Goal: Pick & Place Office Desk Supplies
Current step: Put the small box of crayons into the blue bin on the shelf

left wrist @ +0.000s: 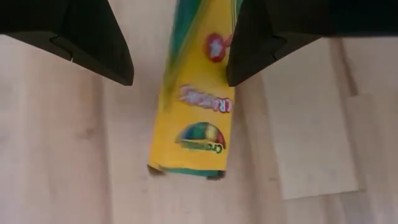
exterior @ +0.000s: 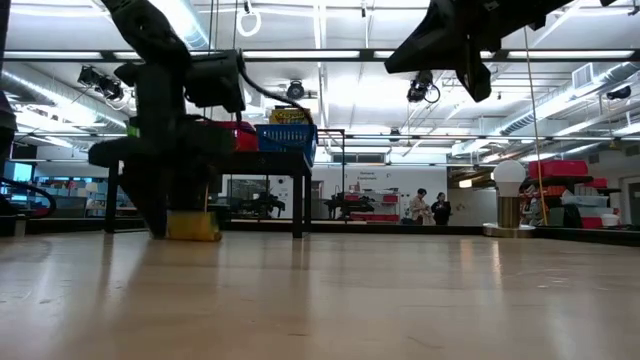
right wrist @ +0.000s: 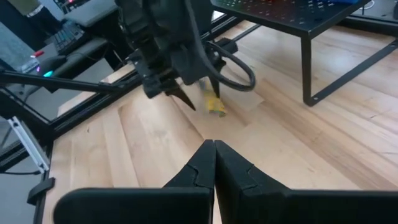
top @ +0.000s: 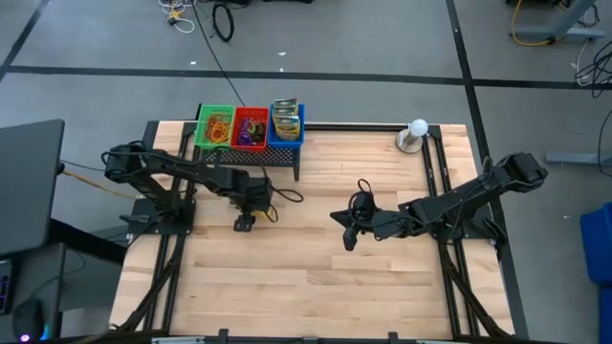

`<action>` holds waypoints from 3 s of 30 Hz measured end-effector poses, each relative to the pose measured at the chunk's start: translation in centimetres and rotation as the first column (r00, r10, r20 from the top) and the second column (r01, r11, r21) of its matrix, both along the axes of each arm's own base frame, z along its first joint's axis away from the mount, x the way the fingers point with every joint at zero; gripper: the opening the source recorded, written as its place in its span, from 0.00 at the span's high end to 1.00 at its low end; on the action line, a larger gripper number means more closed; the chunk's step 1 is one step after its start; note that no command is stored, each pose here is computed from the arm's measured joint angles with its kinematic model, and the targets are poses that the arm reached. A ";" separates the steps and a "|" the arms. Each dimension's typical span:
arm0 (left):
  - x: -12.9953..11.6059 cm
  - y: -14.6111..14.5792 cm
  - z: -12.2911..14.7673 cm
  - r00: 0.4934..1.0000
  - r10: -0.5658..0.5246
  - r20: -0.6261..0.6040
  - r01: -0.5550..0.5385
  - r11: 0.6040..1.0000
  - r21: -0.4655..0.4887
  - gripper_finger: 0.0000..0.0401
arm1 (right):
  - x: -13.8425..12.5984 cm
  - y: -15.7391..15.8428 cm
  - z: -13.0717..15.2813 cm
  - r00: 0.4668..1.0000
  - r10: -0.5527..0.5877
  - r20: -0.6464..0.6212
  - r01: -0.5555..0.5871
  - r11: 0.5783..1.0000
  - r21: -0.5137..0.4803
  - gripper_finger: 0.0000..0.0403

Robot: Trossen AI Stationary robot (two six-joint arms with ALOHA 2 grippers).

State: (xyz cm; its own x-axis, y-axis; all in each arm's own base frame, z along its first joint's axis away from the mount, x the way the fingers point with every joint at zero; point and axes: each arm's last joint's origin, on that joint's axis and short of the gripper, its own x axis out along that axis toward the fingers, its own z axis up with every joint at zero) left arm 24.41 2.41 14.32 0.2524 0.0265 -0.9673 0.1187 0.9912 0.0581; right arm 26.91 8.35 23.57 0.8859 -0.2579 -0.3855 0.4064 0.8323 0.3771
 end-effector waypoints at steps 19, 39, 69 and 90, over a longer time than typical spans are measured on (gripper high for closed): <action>-1.7 -0.2 1.8 0.998 0.051 -0.035 -0.052 0.998 -0.031 0.32 | 0.1 0.0 0.1 1.000 -0.006 0.015 0.006 1.000 0.003 0.99; -2.5 -0.4 0.1 0.999 0.040 -0.026 -0.041 0.998 -0.047 0.50 | 0.0 -0.1 0.1 1.000 -0.015 0.011 0.015 1.000 -0.005 0.99; -1.1 -0.4 1.0 0.963 0.242 0.119 -0.231 0.968 -0.097 0.77 | 0.7 -2.2 -0.4 0.999 -0.054 -0.002 0.051 0.920 0.389 0.97; 0.2 -3.2 4.8 0.823 0.377 0.424 -0.330 0.926 -0.183 0.80 | 8.2 -7.6 -5.3 0.985 -0.168 0.048 0.072 0.640 0.765 0.52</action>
State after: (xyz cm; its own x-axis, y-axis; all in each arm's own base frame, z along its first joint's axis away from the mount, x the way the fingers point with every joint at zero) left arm 24.60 -0.74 19.12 0.6457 0.1094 -0.7557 -0.2559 0.9635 -0.0791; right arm 35.06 0.75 18.28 0.9152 -0.0250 -0.4023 0.3999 0.1813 0.8985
